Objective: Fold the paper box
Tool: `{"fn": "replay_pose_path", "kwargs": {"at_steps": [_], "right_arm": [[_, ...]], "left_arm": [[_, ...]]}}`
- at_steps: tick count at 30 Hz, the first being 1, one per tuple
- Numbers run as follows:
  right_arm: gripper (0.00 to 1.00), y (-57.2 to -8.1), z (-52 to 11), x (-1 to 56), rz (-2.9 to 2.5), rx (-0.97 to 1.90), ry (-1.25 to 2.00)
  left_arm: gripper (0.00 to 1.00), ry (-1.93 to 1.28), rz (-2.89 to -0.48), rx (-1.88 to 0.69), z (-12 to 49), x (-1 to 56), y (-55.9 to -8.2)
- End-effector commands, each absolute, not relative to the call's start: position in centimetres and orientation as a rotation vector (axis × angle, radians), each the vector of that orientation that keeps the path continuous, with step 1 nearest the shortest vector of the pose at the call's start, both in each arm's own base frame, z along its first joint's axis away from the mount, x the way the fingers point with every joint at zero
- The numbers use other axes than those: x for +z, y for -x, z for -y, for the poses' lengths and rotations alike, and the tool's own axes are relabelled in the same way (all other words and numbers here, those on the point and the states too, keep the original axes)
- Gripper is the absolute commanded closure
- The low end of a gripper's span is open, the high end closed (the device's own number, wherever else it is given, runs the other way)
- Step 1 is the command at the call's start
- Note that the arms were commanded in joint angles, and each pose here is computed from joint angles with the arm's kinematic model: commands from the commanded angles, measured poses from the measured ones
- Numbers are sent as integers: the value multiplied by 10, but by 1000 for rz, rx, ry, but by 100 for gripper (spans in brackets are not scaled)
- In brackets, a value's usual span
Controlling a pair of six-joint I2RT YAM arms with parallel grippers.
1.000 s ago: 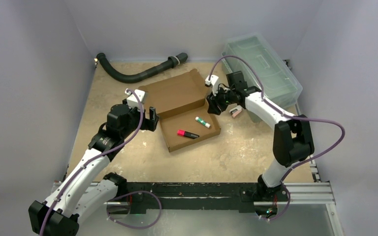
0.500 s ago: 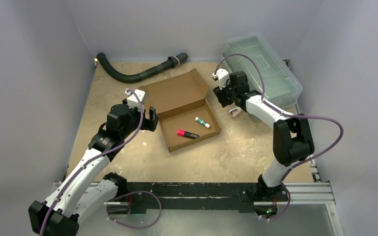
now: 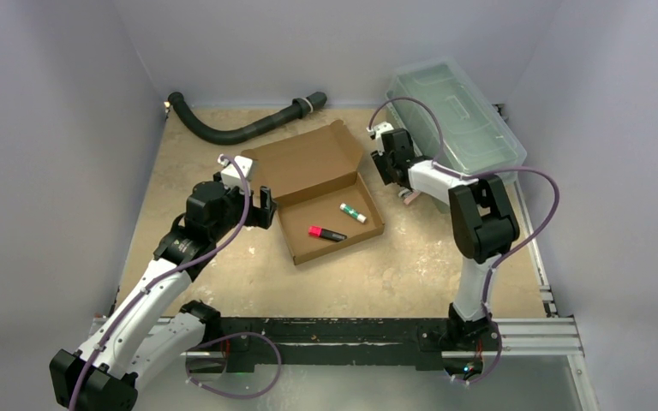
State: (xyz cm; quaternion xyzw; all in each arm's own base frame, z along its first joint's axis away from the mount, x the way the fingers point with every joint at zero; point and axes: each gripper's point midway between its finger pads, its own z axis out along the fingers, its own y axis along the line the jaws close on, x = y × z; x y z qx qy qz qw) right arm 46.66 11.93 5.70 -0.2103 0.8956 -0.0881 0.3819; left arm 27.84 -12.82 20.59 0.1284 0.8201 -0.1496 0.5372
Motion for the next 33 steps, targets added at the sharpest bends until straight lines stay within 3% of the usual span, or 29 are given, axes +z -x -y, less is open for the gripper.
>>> {"fn": "replay_pose_path", "kwargs": {"at_steps": [1, 5, 25, 33], "right_arm": [[57, -495, -123, 77, -2222, -246, 418], [61, -502, -122, 77, -2220, -270, 401], [53, -514, -106, 54, -2289, -251, 326], [60, -505, -105, 28, -2377, -182, 348]], "left_arm": [[19, -314, -1921, -357, 128, 213, -281], [19, -313, -1923, -355, 128, 212, -281], [19, -317, -1935, -351, 128, 208, -283], [19, -314, -1934, -350, 128, 209, -283]]}}
